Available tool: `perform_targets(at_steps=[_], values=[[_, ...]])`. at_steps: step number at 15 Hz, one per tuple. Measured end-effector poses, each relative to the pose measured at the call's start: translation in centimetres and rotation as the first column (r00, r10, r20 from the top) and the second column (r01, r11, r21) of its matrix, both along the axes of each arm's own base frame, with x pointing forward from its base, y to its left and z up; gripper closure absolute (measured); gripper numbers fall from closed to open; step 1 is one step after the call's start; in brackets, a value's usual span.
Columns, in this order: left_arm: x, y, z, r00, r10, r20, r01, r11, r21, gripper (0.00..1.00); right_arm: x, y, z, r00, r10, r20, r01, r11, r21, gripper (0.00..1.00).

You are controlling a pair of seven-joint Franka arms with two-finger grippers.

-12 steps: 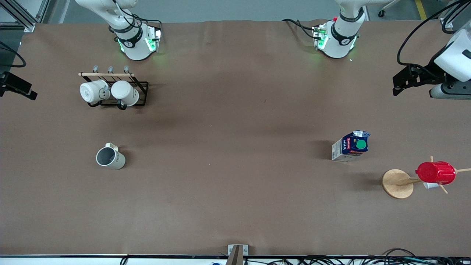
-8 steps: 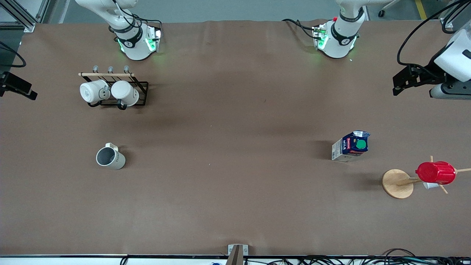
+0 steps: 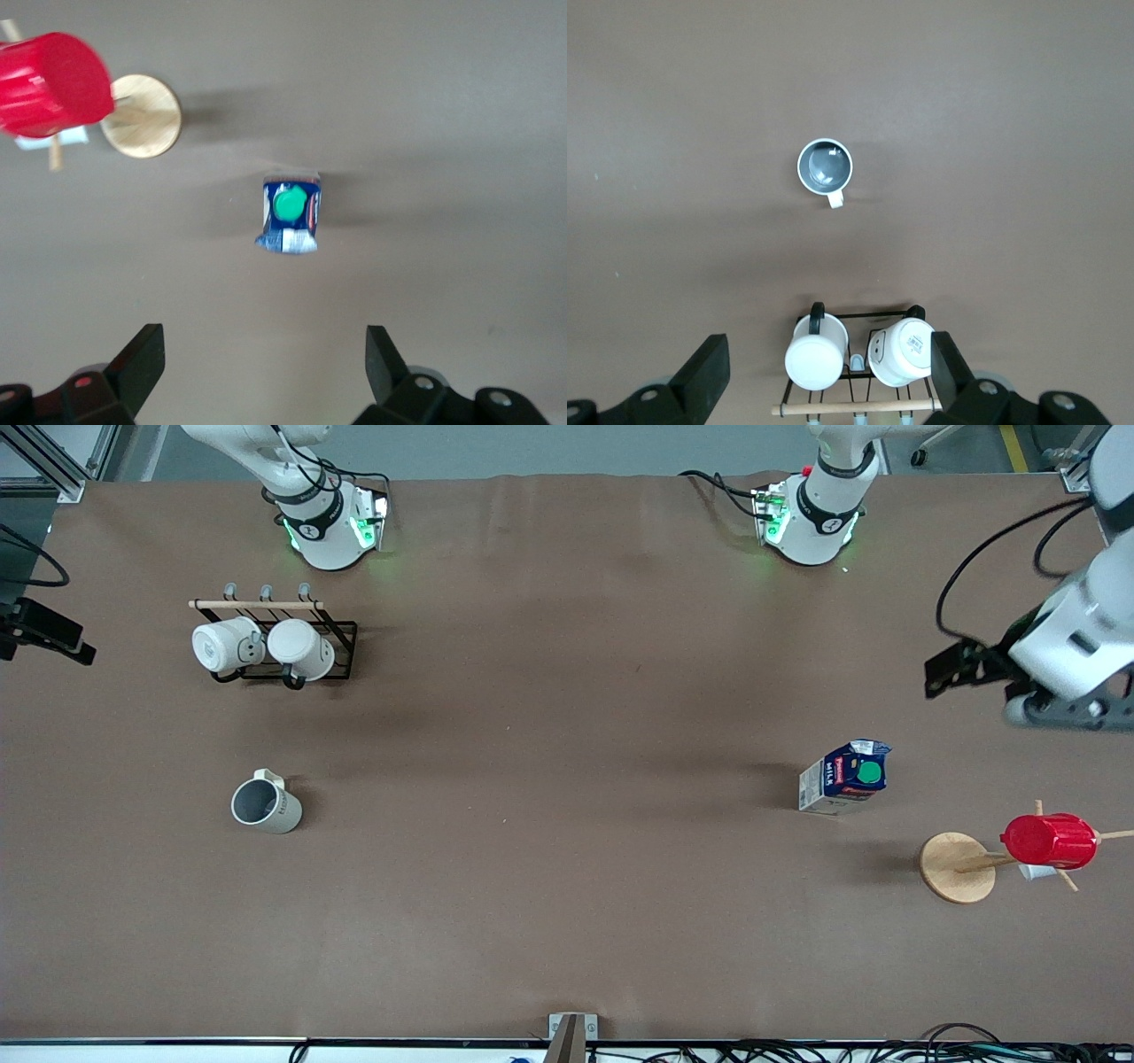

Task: Place cup and milk on table
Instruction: 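Move the left gripper toward the milk carton while the right gripper reaches the mug, then grasp the milk carton with the left gripper while the right gripper grasps the mug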

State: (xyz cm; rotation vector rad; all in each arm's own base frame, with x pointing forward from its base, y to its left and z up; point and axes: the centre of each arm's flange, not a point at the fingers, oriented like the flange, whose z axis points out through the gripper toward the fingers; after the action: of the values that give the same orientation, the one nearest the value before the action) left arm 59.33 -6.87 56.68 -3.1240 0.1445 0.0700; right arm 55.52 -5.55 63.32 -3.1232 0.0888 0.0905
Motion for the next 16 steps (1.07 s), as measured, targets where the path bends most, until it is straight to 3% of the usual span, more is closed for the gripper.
perform_targets(at_steps=[3, 6, 8, 10, 16], values=[[1.0, -0.2, -5.8, 1.0, 0.02, 0.012, -0.02, 1.0, -0.006, 0.0, 3.7, -0.2, -7.1, 0.998, 0.046, -0.037, -0.046, 0.999, 0.001, 0.0], [0.9, -0.3, -10.6, 0.999, 0.023, 0.046, -0.022, 1.0, -0.013, 0.0, 7.0, -0.1, -16.8, 0.994, 0.105, 0.025, -0.105, 0.994, -0.013, 0.0], [0.5, -0.3, -13.3, 0.998, 0.021, 0.059, -0.02, 1.0, -0.016, 0.0, 7.3, 0.5, -22.8, 0.985, 0.162, 0.053, -0.161, 0.987, -0.022, 0.0], [0.2, -0.3, -15.3, 0.998, 0.021, 0.058, -0.02, 1.0, -0.018, 0.0, 7.4, 1.0, -27.2, 0.978, 0.202, 0.05, -0.201, 0.979, -0.025, 0.0], [0.7, -0.3, -19.5, 0.999, 0.022, 0.028, -0.021, 0.999, -0.027, 0.03, 6.5, 1.0, -35.3, 0.953, 0.286, 0.101, -0.282, 0.958, -0.053, 0.0]])
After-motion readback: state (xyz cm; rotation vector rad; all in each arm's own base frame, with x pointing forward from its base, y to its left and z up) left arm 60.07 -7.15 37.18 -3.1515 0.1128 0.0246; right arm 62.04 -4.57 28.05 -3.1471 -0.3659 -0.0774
